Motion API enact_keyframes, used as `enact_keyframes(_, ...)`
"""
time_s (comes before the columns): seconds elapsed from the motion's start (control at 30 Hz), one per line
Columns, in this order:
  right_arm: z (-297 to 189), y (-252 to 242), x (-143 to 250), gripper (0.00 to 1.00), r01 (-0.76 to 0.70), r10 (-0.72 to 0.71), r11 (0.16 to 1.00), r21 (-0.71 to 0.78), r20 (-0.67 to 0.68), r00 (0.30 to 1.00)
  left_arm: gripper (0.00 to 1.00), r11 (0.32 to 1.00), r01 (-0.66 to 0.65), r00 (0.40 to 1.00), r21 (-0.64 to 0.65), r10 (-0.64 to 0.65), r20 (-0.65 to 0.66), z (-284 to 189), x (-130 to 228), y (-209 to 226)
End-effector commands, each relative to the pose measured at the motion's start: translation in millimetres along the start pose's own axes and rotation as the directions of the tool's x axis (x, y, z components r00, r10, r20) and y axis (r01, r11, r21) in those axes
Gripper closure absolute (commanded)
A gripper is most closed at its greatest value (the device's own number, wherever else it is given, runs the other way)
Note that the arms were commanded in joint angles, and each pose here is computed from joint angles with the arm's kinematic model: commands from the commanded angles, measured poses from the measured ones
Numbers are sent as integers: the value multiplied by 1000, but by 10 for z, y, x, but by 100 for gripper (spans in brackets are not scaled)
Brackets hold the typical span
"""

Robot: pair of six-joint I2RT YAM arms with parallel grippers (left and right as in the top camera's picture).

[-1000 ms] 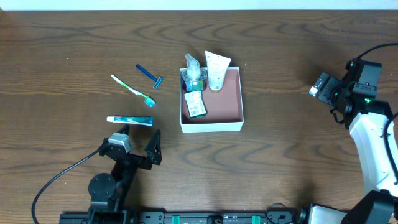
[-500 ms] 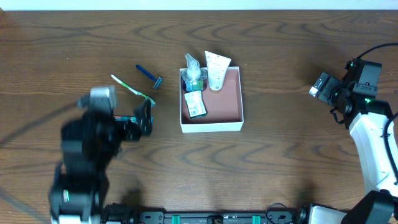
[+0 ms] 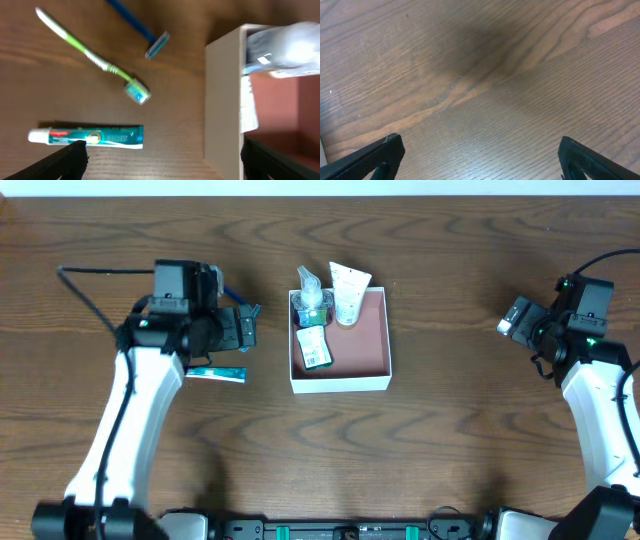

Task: Pack container
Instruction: 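Reach the left gripper toward the Colgate toothpaste tube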

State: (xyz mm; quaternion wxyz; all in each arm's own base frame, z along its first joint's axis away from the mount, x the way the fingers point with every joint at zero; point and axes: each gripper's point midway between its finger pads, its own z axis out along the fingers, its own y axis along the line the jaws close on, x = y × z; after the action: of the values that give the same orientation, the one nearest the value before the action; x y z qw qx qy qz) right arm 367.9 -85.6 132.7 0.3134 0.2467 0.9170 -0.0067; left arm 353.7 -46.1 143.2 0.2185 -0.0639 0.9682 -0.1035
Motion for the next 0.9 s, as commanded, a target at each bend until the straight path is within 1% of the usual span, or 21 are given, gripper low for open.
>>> enact_keyframes(0.0, -67, -31, -91, 1, 0, 0, 1000, 8, 29, 1000, 2, 972, 229, 973, -52, -230, -3, 69, -48, 246)
enact_keyframes(0.07, -67, -31, -91, 1, 0, 0, 1000, 8, 29, 1000, 2, 926, 373, 928, -55, -374, 0, 120, -71, 350)
enact_keyframes(0.13, -67, -31, -91, 1, -1, 0, 1000, 8, 29, 1000, 2, 871, 487, 873, -59, -488, 6, 141, -80, 411)
enact_keyframes(0.17, -67, -31, -91, 1, -1, 0, 1000, 8, 29, 1000, 2, 850, 523, 852, -61, -524, 8, 145, -78, 424)
enact_keyframes(0.27, -67, -31, -91, 1, -1, 0, 1000, 8, 29, 1000, 2, 851, 521, 853, -62, -521, 9, 146, -79, 423)
enact_keyframes(0.33, -67, -31, -91, 1, 0, 0, 1000, 8, 29, 1000, 2, 863, 498, 866, -85, -500, -2, 147, -28, 452)
enact_keyframes(0.43, -67, -31, -91, 1, 0, 0, 1000, 8, 29, 1000, 2, 857, 503, 863, -114, -506, 1, 152, 4, 504)
enact_keyframes(0.47, -67, -31, -91, 1, 0, 0, 1000, 8, 29, 1000, 2, 841, 523, 850, -137, -526, 13, 144, 16, 553)
enact_keyframes(0.57, -67, -31, -91, 1, -1, 0, 1000, 8, 29, 1000, 2, 728, 648, 754, -223, -655, 55, 111, 127, 728)
enact_keyframes(0.63, -67, -31, -91, 1, -1, 0, 1000, 8, 29, 1000, 2, 675, 693, 707, -252, -705, 55, 113, 204, 773)
enact_keyframes(0.77, -67, -31, -91, 1, -1, 0, 1000, 8, 29, 1000, 2, 602, 741, 640, -298, -767, 43, 202, 316, 823)
enact_keyframes(0.87, -67, -31, -91, 1, -1, 0, 1000, 8, 29, 1000, 2, 573, 751, 614, -327, -788, 30, 319, 371, 852)
